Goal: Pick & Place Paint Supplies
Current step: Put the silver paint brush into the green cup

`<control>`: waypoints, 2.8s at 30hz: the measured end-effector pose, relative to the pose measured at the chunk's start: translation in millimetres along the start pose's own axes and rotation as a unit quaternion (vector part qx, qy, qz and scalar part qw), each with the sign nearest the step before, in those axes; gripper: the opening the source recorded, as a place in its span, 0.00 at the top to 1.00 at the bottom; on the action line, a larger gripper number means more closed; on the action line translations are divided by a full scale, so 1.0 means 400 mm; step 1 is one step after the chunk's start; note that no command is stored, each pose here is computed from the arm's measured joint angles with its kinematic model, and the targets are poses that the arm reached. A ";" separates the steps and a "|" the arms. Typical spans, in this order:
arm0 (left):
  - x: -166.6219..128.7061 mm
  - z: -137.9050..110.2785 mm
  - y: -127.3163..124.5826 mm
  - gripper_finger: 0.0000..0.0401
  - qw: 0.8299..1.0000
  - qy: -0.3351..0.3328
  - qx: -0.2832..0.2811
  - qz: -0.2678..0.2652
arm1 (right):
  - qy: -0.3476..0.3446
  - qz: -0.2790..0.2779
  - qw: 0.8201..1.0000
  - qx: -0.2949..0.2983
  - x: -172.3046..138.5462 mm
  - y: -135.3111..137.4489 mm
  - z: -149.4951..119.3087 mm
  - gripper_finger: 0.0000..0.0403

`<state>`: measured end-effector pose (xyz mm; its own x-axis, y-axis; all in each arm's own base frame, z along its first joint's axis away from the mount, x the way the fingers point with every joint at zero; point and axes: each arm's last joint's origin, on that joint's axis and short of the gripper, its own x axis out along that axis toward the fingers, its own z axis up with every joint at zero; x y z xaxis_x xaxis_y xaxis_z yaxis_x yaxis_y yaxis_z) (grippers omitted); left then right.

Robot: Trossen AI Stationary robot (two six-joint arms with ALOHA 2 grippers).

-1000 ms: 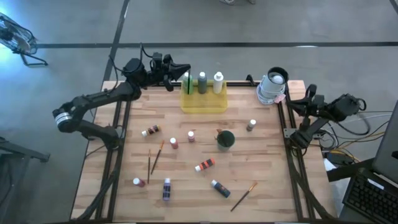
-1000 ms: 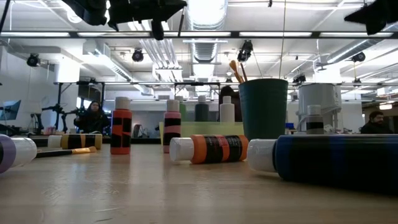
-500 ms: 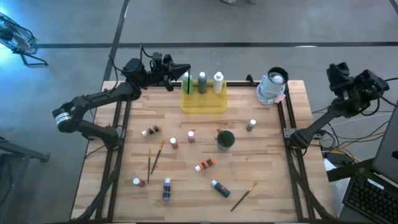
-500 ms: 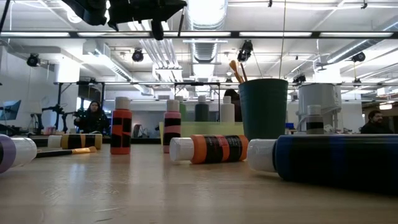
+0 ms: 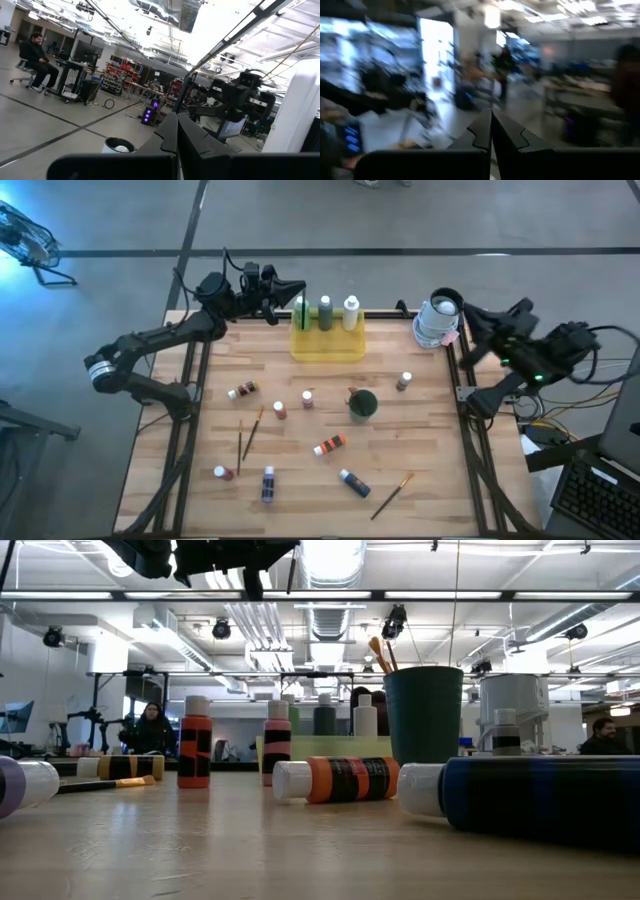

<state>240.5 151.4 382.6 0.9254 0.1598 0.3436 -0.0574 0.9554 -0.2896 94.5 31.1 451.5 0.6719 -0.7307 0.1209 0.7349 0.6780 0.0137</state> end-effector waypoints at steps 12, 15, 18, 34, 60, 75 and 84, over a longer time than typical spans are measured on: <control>0.002 0.007 -0.004 1.00 1.000 -0.003 -0.007 -0.007 | -0.040 0.116 0.991 0.046 0.059 0.077 0.025 0.98; 0.002 0.007 -0.004 1.00 1.000 -0.001 -0.009 -0.010 | 0.017 0.145 0.988 0.050 0.098 0.086 0.002 0.98; 0.002 0.007 -0.006 1.00 1.000 0.000 -0.009 -0.015 | 0.093 0.151 0.983 0.044 0.145 0.087 -0.033 0.98; 0.002 0.007 -0.006 1.00 1.000 0.000 -0.008 -0.016 | 0.169 0.144 0.975 -0.011 0.398 0.093 -0.113 0.98; 0.099 -0.016 -0.043 1.00 0.996 -0.040 0.029 -0.069 | 0.141 0.239 0.955 0.104 0.566 0.172 -0.164 0.57; 0.208 -0.025 -0.012 1.00 0.992 -0.020 0.030 -0.124 | 0.132 0.237 0.958 0.095 0.565 0.170 -0.154 0.53; 0.210 -0.030 -0.011 1.00 0.992 -0.012 0.027 -0.123 | 0.115 0.223 0.965 0.082 0.554 0.153 -0.134 0.76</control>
<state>322.8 157.7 401.9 0.9050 -0.0741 0.4189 0.1479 0.9781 -0.1464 293.1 -93.6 426.0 0.9340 -0.3500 -0.0714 0.3571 0.9184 0.1700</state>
